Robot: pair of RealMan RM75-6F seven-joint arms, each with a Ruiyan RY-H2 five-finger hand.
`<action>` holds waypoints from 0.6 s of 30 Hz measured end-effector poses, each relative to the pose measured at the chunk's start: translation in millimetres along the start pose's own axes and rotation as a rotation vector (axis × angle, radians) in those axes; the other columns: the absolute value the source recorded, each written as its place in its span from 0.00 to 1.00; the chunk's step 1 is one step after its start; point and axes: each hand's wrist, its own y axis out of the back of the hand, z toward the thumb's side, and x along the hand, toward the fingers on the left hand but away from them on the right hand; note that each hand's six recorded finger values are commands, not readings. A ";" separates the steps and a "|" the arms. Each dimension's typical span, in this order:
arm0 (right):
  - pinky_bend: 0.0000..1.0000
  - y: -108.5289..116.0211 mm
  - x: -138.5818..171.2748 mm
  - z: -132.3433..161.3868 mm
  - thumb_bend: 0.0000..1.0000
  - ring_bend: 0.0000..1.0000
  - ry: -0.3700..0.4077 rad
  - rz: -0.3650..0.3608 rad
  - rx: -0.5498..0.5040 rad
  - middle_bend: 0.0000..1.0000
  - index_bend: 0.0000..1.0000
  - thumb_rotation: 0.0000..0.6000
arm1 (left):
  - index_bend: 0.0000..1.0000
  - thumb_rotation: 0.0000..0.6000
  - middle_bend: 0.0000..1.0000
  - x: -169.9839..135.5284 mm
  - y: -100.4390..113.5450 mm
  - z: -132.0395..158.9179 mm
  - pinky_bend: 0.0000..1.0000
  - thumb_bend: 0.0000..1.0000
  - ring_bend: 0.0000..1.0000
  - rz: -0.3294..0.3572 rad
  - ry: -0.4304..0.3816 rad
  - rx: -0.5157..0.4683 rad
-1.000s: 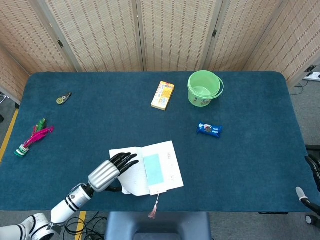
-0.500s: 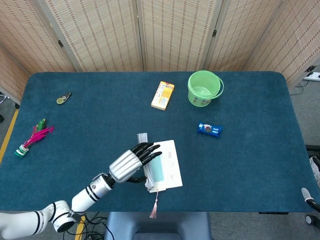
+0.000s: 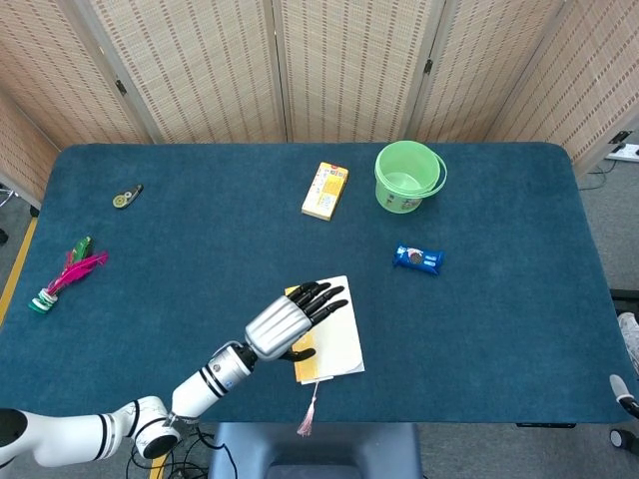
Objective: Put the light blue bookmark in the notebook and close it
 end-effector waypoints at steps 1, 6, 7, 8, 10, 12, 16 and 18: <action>0.07 -0.4 -0.7 0.5 0.23 0.05 0.003 0.002 0.001 0.11 0.07 1.00 | 0.05 1.00 0.01 -3.7 1.4 -6.1 0.15 0.24 0.00 -0.001 0.019 0.002; 0.07 -4.2 -5.3 2.8 0.23 0.05 0.015 0.017 0.003 0.11 0.06 1.00 | 0.06 1.00 0.01 -28.7 9.8 -39.3 0.15 0.25 0.00 -0.005 0.130 0.007; 0.07 -5.0 -6.1 3.1 0.23 0.05 0.017 0.020 0.003 0.11 0.06 1.00 | 0.06 1.00 0.01 -37.4 12.6 -49.1 0.15 0.25 0.00 -0.006 0.168 0.004; 0.07 -6.0 -7.3 3.5 0.23 0.05 0.019 0.023 0.004 0.11 0.07 1.00 | 0.06 1.00 0.01 -44.1 14.9 -56.4 0.15 0.25 0.00 -0.006 0.197 0.001; 0.07 -7.9 -9.6 4.4 0.23 0.05 0.023 0.028 0.005 0.11 0.06 1.00 | 0.07 1.00 0.01 -60.5 20.6 -73.1 0.15 0.25 0.00 -0.006 0.270 -0.010; 0.07 -10.6 -12.3 6.4 0.23 0.05 0.033 0.036 0.004 0.11 0.06 1.00 | 0.07 1.00 0.01 -76.3 26.0 -87.1 0.15 0.24 0.00 -0.001 0.339 -0.023; 0.07 -17.8 -18.1 11.6 0.23 0.05 0.063 0.066 0.005 0.11 0.07 1.00 | 0.07 1.00 0.01 -117.6 42.3 -115.4 0.15 0.25 0.00 0.037 0.490 -0.024; 0.07 -22.3 -21.9 13.5 0.23 0.05 0.075 0.084 0.005 0.11 0.07 1.00 | 0.07 1.00 0.01 -135.2 49.2 -124.5 0.15 0.25 0.00 0.059 0.546 -0.016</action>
